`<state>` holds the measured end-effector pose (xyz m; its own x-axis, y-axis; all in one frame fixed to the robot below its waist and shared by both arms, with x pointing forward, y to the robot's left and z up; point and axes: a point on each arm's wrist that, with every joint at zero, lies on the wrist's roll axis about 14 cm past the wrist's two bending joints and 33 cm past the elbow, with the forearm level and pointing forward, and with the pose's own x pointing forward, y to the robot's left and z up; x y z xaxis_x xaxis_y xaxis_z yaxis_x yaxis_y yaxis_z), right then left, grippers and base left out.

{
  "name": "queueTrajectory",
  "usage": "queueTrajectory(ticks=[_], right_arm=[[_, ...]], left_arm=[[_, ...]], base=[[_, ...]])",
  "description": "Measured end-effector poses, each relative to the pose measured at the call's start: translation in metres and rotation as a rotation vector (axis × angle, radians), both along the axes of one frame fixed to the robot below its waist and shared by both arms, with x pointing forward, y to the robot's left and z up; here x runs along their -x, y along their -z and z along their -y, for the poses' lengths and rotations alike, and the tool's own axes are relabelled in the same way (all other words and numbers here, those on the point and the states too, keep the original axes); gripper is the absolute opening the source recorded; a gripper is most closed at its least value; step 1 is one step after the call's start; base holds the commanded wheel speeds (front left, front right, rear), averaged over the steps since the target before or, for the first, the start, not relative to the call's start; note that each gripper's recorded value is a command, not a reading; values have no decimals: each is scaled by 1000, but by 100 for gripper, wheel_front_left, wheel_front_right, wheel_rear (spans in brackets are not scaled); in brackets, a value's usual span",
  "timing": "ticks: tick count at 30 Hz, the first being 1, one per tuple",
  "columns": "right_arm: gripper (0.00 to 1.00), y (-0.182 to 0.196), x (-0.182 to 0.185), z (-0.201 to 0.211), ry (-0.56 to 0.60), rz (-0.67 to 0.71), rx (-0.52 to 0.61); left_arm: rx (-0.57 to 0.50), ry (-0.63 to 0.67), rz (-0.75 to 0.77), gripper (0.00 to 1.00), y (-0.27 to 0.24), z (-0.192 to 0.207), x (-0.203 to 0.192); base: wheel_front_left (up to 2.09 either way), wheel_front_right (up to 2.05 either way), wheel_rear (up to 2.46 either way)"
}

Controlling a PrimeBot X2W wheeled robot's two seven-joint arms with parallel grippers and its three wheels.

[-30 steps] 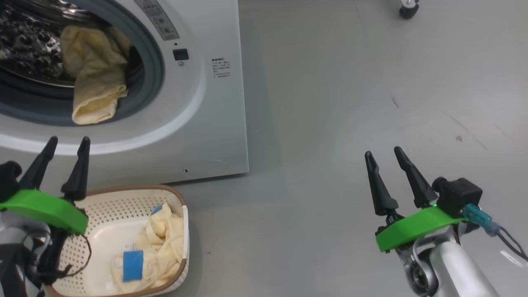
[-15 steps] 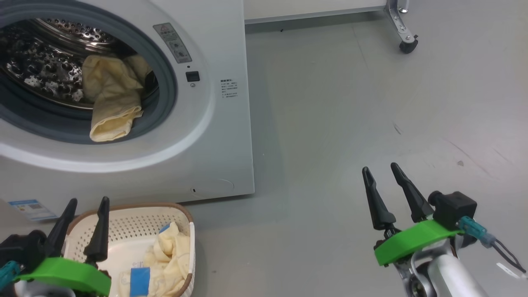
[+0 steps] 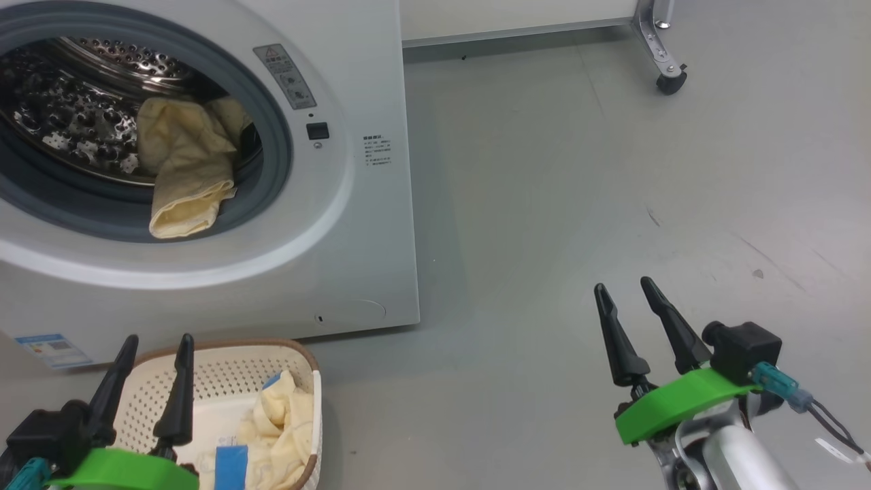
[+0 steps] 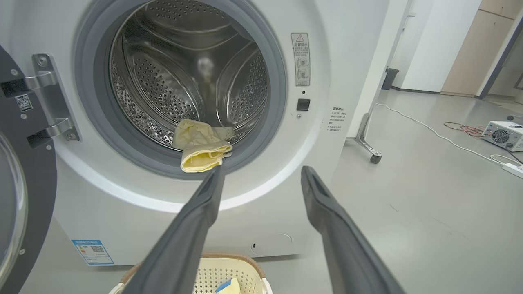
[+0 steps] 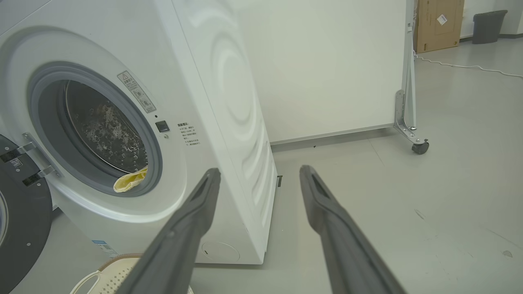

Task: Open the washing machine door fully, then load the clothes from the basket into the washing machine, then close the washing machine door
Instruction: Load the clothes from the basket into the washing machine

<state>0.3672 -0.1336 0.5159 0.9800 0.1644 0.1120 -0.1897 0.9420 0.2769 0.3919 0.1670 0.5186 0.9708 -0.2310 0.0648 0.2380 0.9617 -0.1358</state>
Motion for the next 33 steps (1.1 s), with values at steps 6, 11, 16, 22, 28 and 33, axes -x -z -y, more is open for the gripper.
queueTrajectory(ticks=[6,11,16,22,28,33], right_arm=[[100,1,1,0,1,-3,1],[100,0,1,1,4,0,1],[100,-1,2,2,5,1,1],[100,1,2,1,4,-4,1],[100,4,1,3,9,-11,1],[100,6,0,4,11,-20,1]], left_arm=[[-22,8,12,100,0,2,2],[-17,1,22,100,-2,2,3],[-23,2,28,100,-3,2,3],[-13,5,24,100,-1,5,2],[-10,4,14,100,3,5,1],[-10,6,4,100,7,6,0]], base=[[0,0,0],[0,0,0],[0,0,0],[0,0,0],[0,0,0],[0,0,0]])
